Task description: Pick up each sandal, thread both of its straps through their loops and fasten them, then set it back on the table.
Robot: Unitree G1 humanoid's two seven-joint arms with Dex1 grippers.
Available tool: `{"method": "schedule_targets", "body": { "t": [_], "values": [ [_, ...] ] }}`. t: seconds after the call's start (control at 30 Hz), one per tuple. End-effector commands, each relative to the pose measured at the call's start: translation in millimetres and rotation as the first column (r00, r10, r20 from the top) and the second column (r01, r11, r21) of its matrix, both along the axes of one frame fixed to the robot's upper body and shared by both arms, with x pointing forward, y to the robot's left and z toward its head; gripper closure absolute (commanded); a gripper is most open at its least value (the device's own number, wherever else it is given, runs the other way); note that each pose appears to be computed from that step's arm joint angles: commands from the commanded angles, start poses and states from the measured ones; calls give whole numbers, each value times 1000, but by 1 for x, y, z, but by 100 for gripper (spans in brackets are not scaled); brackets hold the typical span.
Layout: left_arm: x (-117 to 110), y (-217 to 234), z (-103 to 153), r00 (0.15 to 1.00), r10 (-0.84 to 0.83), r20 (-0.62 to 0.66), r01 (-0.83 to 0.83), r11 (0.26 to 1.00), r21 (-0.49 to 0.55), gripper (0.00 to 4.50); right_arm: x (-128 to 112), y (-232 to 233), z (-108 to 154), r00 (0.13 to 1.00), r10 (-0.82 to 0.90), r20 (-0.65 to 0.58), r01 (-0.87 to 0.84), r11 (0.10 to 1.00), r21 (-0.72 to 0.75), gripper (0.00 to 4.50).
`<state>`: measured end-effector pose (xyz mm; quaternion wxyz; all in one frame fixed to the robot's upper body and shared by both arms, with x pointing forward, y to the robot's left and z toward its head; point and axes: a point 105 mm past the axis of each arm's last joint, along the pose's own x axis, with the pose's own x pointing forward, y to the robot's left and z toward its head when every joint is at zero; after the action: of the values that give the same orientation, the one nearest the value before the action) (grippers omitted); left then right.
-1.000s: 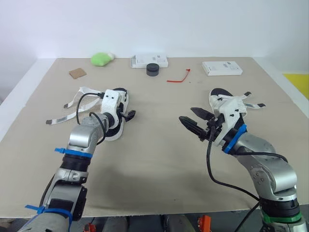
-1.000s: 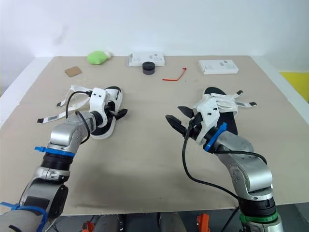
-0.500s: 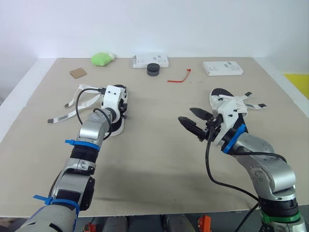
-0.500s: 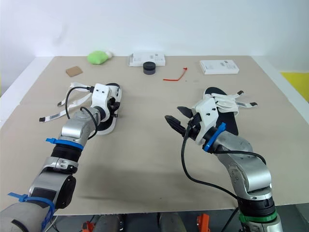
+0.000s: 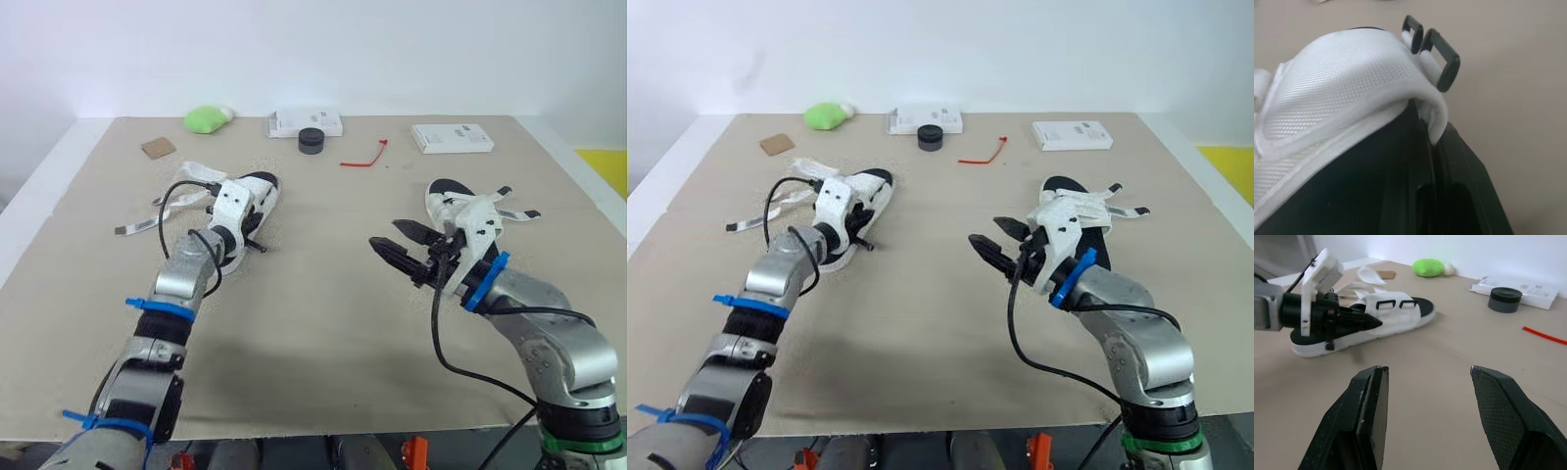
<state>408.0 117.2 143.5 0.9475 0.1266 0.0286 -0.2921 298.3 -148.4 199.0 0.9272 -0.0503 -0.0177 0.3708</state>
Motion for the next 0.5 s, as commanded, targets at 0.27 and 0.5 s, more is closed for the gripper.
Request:
{"method": "schedule_targets", "body": {
  "t": [0.27,0.5],
  "values": [
    [-93,9,2,759,-643,104,609,757,236,443,-16,-27,12,989,133,-67,-136,990,-39,155],
    [-134,16,-14,566,-825,6,795,547,262,443,-39,-11,-3,934,294,-201,-314,947,-72,155]
  ]
}}
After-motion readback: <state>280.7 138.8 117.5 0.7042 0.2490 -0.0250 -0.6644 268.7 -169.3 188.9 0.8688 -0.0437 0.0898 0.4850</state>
